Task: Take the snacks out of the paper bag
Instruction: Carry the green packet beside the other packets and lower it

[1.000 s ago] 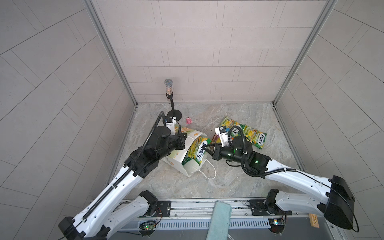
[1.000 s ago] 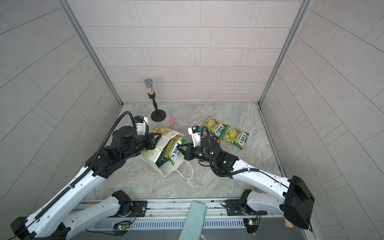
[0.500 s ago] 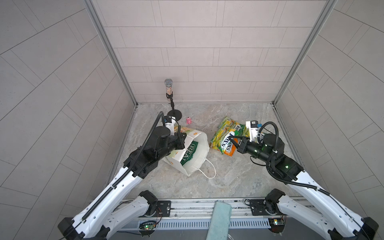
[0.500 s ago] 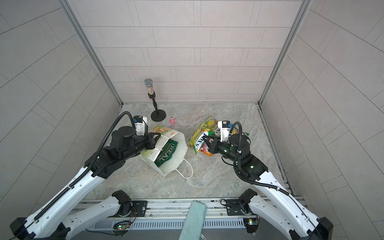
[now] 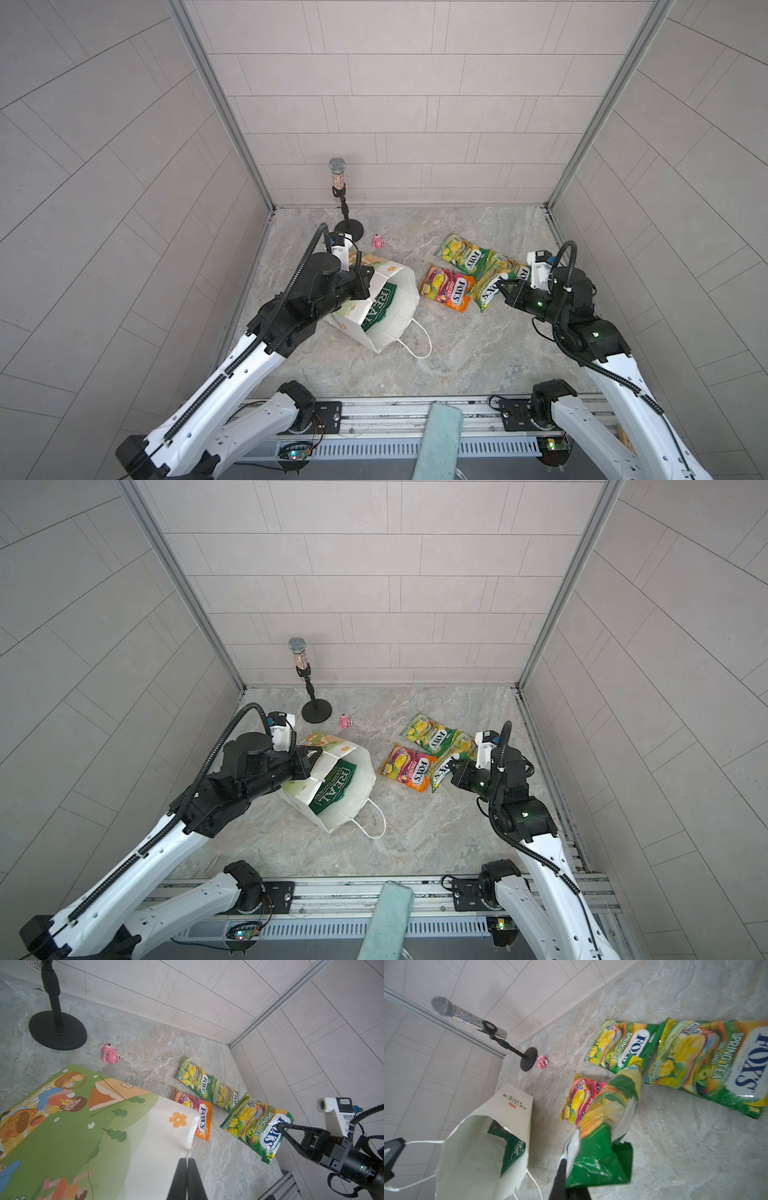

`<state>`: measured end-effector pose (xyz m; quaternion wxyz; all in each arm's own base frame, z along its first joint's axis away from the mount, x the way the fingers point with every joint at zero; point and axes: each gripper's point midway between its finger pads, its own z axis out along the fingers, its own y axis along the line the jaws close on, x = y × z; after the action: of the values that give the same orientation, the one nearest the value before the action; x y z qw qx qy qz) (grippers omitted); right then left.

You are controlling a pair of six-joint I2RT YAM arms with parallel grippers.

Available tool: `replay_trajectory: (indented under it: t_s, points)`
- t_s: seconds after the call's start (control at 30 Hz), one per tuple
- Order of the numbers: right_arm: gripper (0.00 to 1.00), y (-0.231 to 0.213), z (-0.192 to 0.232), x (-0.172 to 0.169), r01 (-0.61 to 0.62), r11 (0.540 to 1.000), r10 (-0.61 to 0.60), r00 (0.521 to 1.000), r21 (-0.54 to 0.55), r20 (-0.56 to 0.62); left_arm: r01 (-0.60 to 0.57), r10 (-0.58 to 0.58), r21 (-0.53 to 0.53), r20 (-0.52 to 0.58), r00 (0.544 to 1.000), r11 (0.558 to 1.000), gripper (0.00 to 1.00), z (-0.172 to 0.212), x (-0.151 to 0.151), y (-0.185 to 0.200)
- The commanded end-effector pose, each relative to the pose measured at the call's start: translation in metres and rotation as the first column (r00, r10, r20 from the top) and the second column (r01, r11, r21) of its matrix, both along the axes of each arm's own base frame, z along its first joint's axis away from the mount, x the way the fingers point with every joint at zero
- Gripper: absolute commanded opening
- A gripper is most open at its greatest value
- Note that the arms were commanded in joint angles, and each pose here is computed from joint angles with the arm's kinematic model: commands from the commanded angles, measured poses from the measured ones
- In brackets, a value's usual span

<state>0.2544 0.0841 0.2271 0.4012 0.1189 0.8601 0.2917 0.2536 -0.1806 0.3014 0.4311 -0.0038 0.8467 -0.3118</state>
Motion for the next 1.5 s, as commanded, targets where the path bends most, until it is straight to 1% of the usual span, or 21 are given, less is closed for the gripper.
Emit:
replay_trajectory:
  t_s: [0.0,0.1,0.33,0.53,0.6,0.93,1.2,1.3,1.33,1.4,1.47]
  points:
    - [0.0,-0.011,-0.009,-0.006,-0.008,0.994,0.005,1.0,-0.112,-0.03,0.025,-0.024,-0.018,0.049,0.999,1.0,0.0,0.017,-0.002,-0.003]
    - [0.0,-0.018,-0.023,-0.007,-0.006,0.986,-0.006,0.998,-0.168,-0.068,0.028,-0.027,-0.016,0.048,0.998,0.999,0.0,0.016,-0.002,-0.003]
    - [0.0,-0.014,-0.047,0.003,-0.045,0.984,0.023,0.992,-0.172,-0.126,0.037,-0.037,-0.017,0.045,0.998,0.999,0.0,0.014,-0.002,-0.006]
    - [0.0,0.008,-0.055,0.019,-0.128,0.988,0.118,0.986,-0.086,-0.118,0.041,-0.04,-0.015,0.042,0.998,0.999,0.0,0.013,-0.002,-0.006]
    - [0.0,0.009,-0.059,0.021,-0.136,0.987,0.126,0.985,-0.083,-0.12,0.04,-0.039,-0.015,0.043,0.998,0.999,0.0,0.012,-0.003,-0.005]
    - [0.0,-0.011,-0.087,0.018,-0.101,0.976,0.066,0.981,-0.195,-0.18,0.039,-0.039,-0.008,0.041,0.998,0.999,0.0,0.011,-0.002,-0.005]
    - [0.0,-0.034,-0.104,0.014,-0.063,0.946,-0.009,0.975,-0.317,-0.22,0.041,-0.04,-0.009,0.042,0.998,0.999,0.0,0.011,-0.002,-0.006]
    - [0.0,-0.04,-0.106,0.014,-0.038,0.939,-0.042,0.974,-0.342,-0.225,0.041,-0.041,-0.011,0.045,0.998,0.999,0.0,0.012,-0.002,-0.006]
    - [0.01,-0.041,-0.106,0.015,-0.035,0.937,-0.047,0.974,-0.348,-0.224,0.042,-0.041,-0.012,0.046,0.998,0.999,0.0,0.013,-0.002,-0.006]
    - [0.07,-0.044,-0.108,0.015,-0.026,0.933,-0.061,0.971,-0.358,-0.23,0.042,-0.042,-0.012,0.046,0.998,0.999,0.0,0.013,-0.002,-0.006]
    - [0.11,-0.047,-0.11,0.015,-0.016,0.929,-0.077,0.968,-0.369,-0.237,0.042,-0.041,-0.012,0.045,0.998,0.999,0.0,0.012,-0.001,-0.007]
